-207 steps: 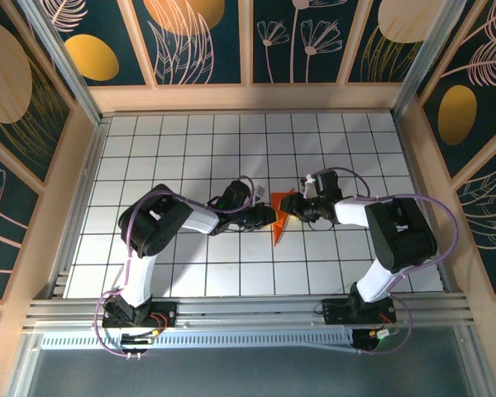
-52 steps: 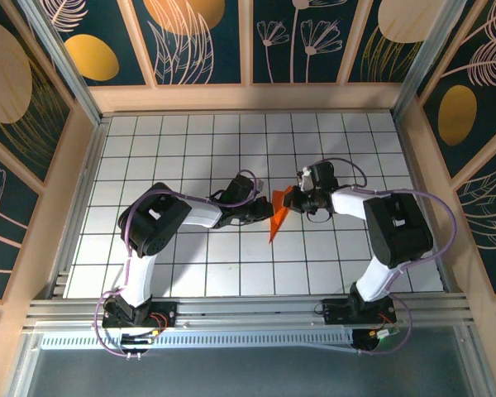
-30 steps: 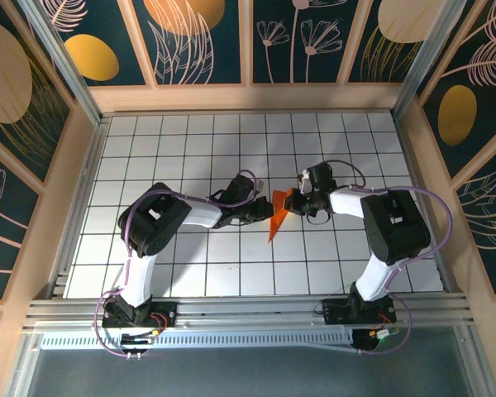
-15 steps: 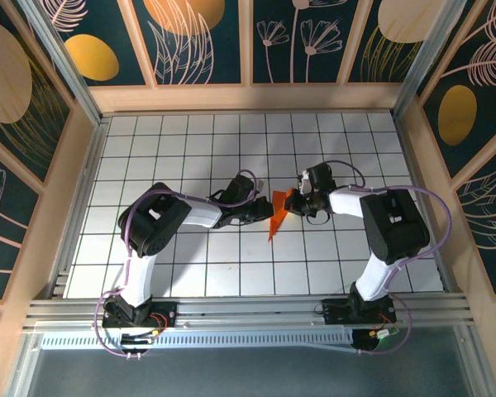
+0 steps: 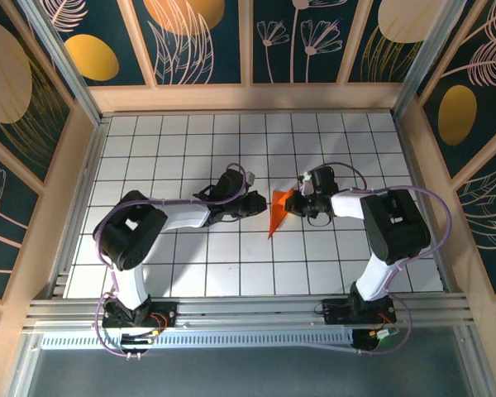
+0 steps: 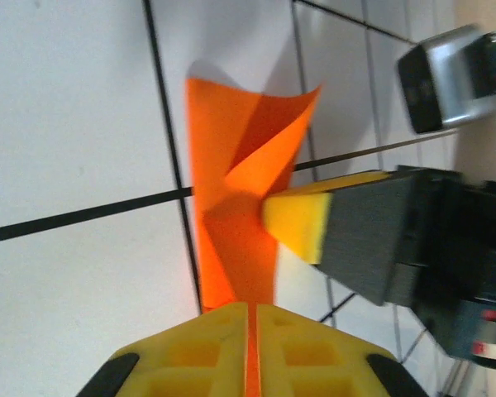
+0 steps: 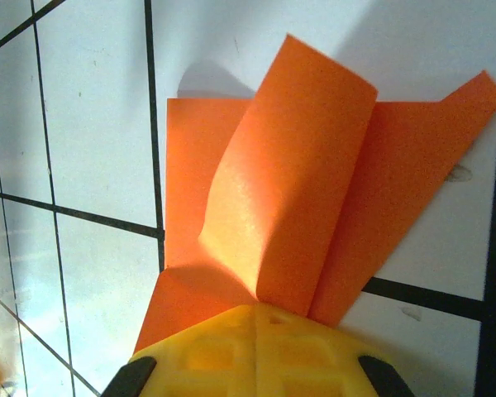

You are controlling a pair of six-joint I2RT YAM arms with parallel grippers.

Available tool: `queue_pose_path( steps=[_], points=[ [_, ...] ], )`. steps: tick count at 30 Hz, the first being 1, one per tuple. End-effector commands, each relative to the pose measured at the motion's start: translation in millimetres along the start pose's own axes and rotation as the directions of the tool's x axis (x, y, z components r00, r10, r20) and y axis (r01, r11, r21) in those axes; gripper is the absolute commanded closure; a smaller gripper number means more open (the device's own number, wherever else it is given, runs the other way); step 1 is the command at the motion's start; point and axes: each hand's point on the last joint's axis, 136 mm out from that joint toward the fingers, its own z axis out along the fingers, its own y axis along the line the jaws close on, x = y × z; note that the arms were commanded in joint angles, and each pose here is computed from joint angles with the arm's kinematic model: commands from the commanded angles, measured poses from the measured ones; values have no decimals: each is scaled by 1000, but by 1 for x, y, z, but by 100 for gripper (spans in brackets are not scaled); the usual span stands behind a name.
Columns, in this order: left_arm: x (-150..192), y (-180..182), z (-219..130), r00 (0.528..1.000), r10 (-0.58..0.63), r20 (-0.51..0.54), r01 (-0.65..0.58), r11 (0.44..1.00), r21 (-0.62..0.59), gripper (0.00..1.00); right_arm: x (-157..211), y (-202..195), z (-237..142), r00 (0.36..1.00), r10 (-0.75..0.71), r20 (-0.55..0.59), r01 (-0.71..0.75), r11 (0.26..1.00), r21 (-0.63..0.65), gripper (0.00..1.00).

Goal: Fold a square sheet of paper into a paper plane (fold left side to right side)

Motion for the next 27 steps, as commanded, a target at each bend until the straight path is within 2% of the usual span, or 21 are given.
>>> queue_pose_path(
  steps=[1, 4, 7, 8, 12, 27],
  points=[
    [14, -5, -7, 998, 7, -56, -6, 1000, 18, 94, 29, -35, 3, 996, 55, -72, -47, 992, 119, 100],
    [28, -21, -2, 994, 15, -106, -7, 997, 76, 97, 30, -35, 4, 996, 56, -74, -47, 991, 122, 100],
    [44, -23, 9, 988, 24, -153, -12, 997, 78, 98, 31, -36, 4, 995, 56, -78, -46, 991, 124, 100],
    [40, -34, 13, 988, 35, -149, -21, 995, 97, 98, 31, -36, 4, 995, 56, -77, -46, 991, 123, 100],
    [49, -35, 26, 983, 34, -178, -17, 995, 100, 99, 31, -37, 4, 995, 54, -80, -44, 991, 125, 100],
    [62, -6, 43, 976, 12, -219, -10, 1000, 10, 99, 31, -37, 4, 995, 52, -82, -41, 991, 128, 100]
  ],
)
